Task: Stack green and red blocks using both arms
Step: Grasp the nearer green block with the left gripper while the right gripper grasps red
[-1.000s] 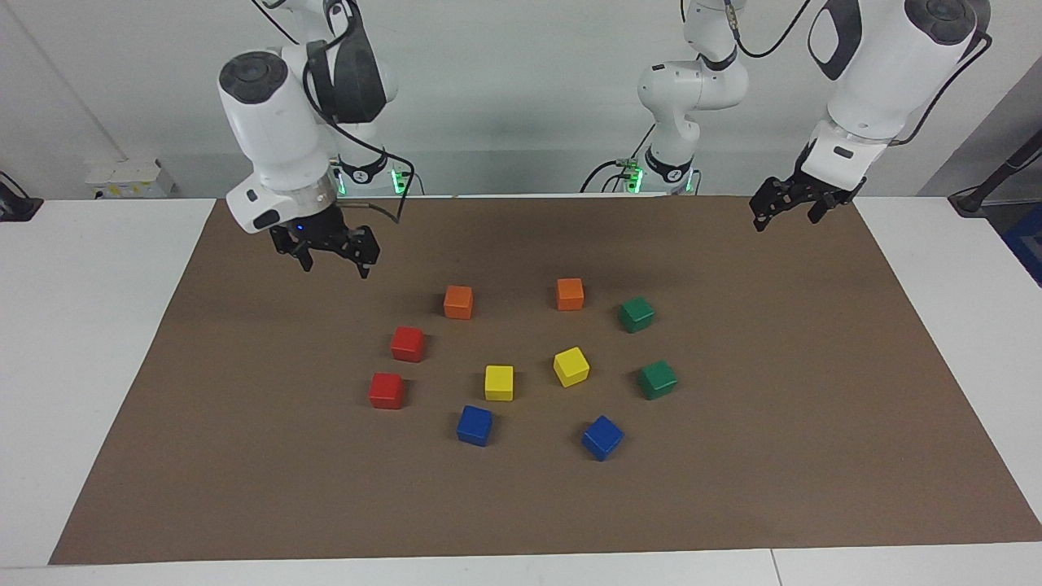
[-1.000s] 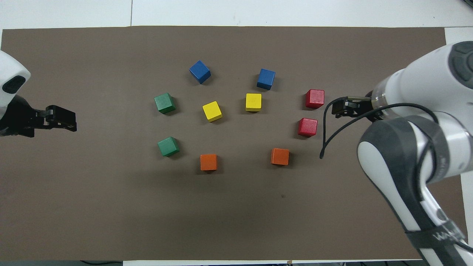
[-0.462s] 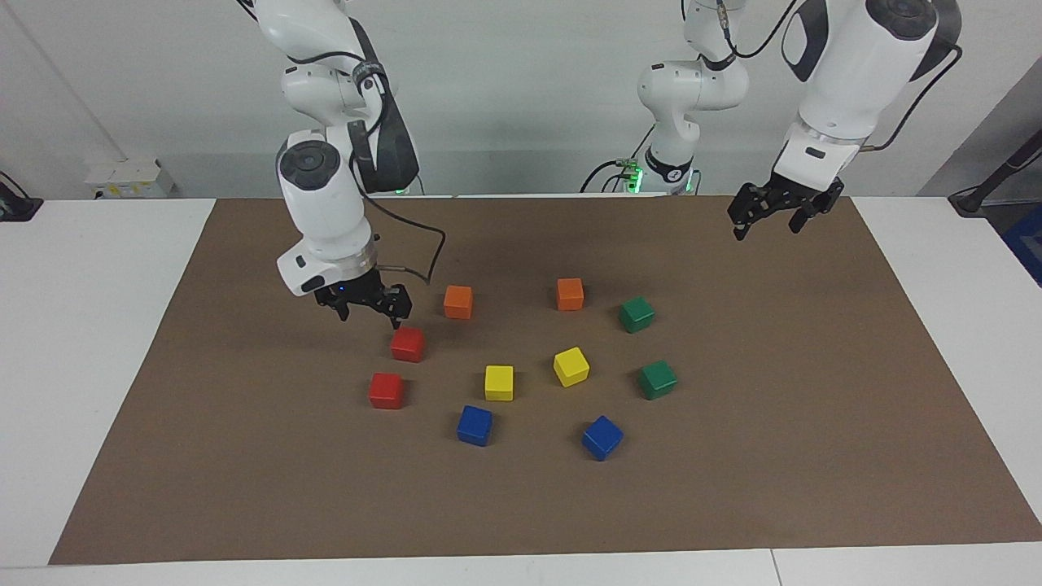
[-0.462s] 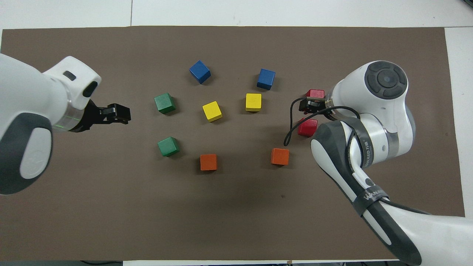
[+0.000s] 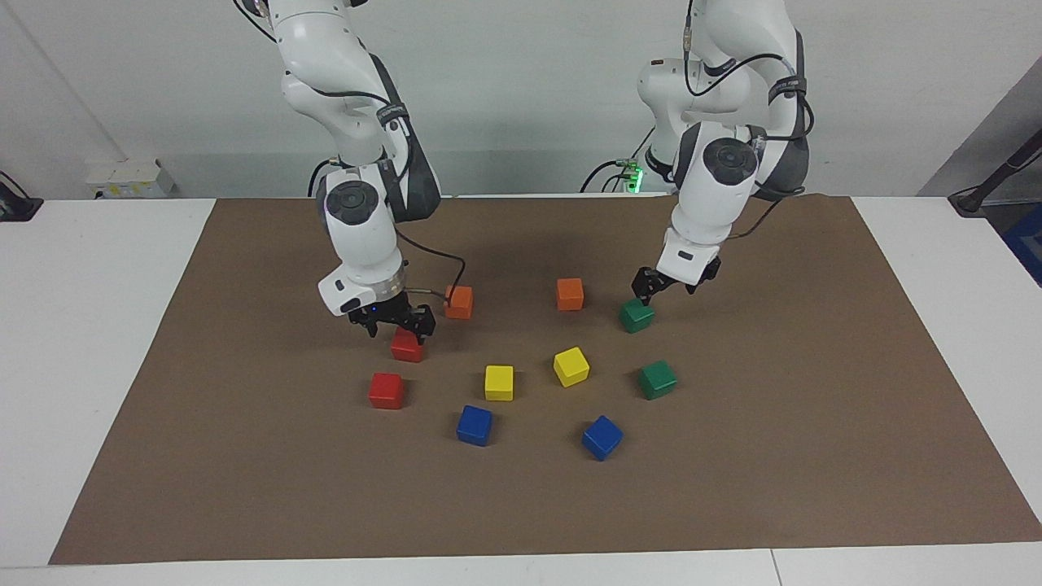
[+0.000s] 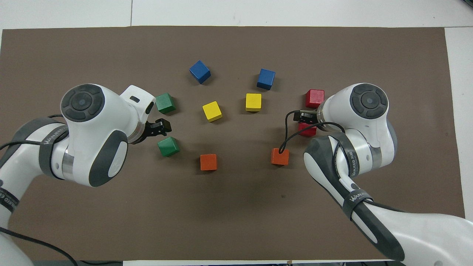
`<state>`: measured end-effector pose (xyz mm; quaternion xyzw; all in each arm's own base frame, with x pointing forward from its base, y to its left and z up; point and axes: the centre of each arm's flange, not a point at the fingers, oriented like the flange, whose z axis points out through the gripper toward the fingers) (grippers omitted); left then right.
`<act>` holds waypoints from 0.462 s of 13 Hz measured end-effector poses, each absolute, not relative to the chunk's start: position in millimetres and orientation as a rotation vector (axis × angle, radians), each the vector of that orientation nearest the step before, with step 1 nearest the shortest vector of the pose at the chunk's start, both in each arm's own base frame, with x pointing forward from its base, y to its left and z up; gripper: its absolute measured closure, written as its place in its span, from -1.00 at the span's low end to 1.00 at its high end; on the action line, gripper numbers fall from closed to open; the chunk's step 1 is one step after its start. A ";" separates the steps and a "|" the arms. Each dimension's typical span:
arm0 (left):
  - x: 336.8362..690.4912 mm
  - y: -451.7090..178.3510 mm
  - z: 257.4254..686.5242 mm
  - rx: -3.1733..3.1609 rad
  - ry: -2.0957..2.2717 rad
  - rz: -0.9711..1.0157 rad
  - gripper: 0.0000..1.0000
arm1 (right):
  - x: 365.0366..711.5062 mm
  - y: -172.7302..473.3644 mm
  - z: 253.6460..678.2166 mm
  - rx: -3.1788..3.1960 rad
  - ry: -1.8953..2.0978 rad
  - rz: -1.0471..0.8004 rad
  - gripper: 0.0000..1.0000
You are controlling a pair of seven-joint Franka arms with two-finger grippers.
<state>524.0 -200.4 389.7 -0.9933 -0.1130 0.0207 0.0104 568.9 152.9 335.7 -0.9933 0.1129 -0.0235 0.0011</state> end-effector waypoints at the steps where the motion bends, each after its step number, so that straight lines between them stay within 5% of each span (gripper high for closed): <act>1: 523.3 -208.7 377.9 -3.096 -0.398 0.063 -1.00 | 567.0 152.4 330.8 -3.117 0.354 -0.080 -1.00; 6: 511.5 -222.5 345.6 -3.084 -0.479 0.066 -1.00 | 556.3 161.0 315.2 -3.112 0.325 -0.100 -1.00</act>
